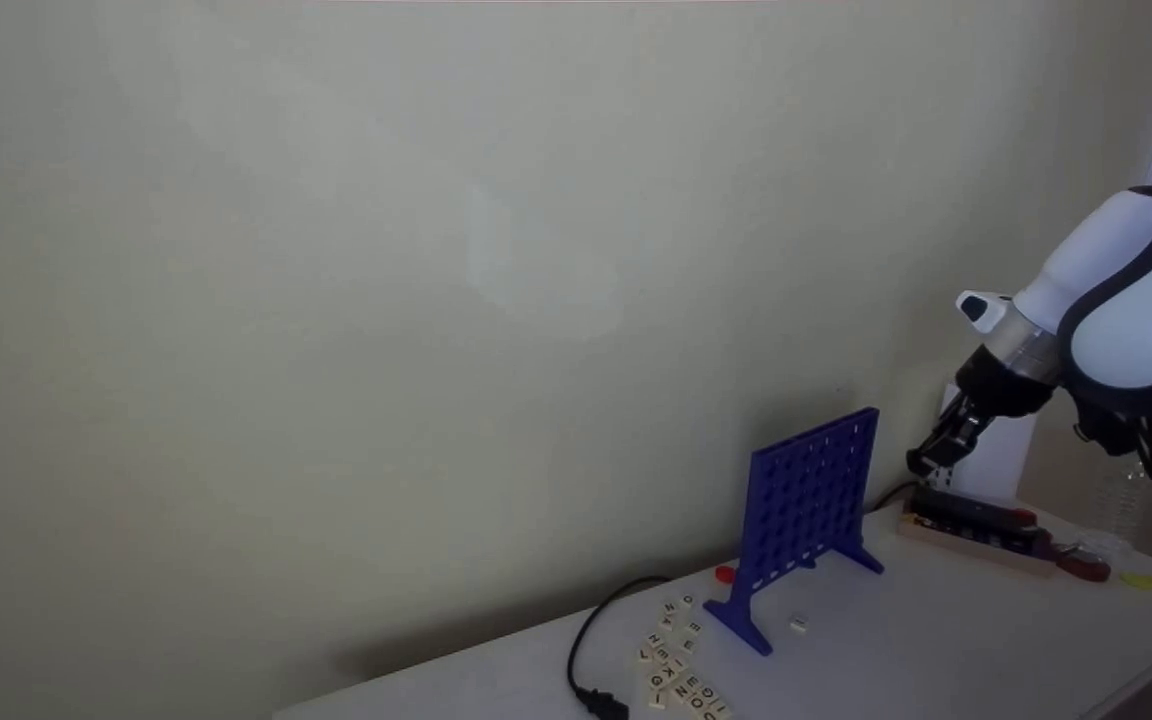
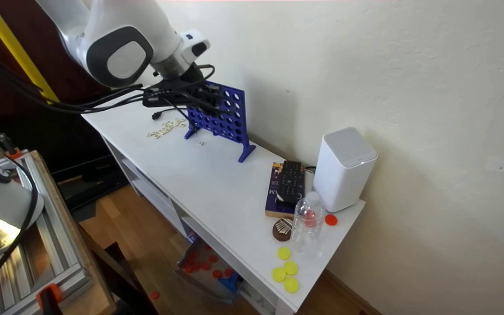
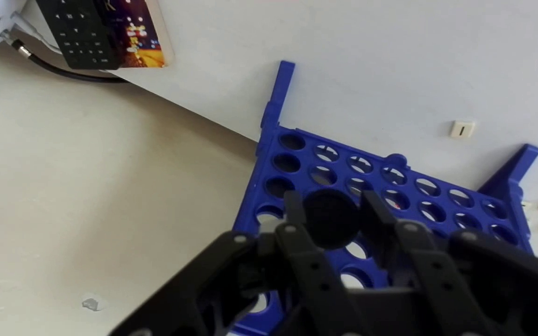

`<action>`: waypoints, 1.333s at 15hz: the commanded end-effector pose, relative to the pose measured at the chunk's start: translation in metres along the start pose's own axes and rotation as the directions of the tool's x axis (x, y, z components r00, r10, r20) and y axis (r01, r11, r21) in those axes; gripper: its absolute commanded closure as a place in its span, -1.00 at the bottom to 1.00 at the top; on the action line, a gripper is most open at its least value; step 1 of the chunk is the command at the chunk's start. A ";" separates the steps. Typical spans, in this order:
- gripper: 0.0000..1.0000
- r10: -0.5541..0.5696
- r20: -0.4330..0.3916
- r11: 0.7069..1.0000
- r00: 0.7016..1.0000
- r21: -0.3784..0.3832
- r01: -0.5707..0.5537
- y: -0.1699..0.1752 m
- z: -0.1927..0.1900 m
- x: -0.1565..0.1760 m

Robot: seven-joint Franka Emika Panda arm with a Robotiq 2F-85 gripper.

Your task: Put the black chip in the blue gameboard.

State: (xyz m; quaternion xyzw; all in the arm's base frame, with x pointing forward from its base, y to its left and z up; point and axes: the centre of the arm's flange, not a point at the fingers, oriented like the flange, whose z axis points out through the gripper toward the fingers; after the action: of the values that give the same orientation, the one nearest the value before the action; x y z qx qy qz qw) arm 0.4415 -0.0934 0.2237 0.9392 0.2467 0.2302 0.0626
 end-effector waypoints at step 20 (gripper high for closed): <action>0.80 0.117 -0.243 0.993 0.963 0.022 -0.115 0.054 -0.055 0.010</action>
State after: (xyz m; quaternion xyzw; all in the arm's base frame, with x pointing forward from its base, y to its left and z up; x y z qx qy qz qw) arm 0.4433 -0.1226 0.2653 0.9179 0.2009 0.3406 0.0326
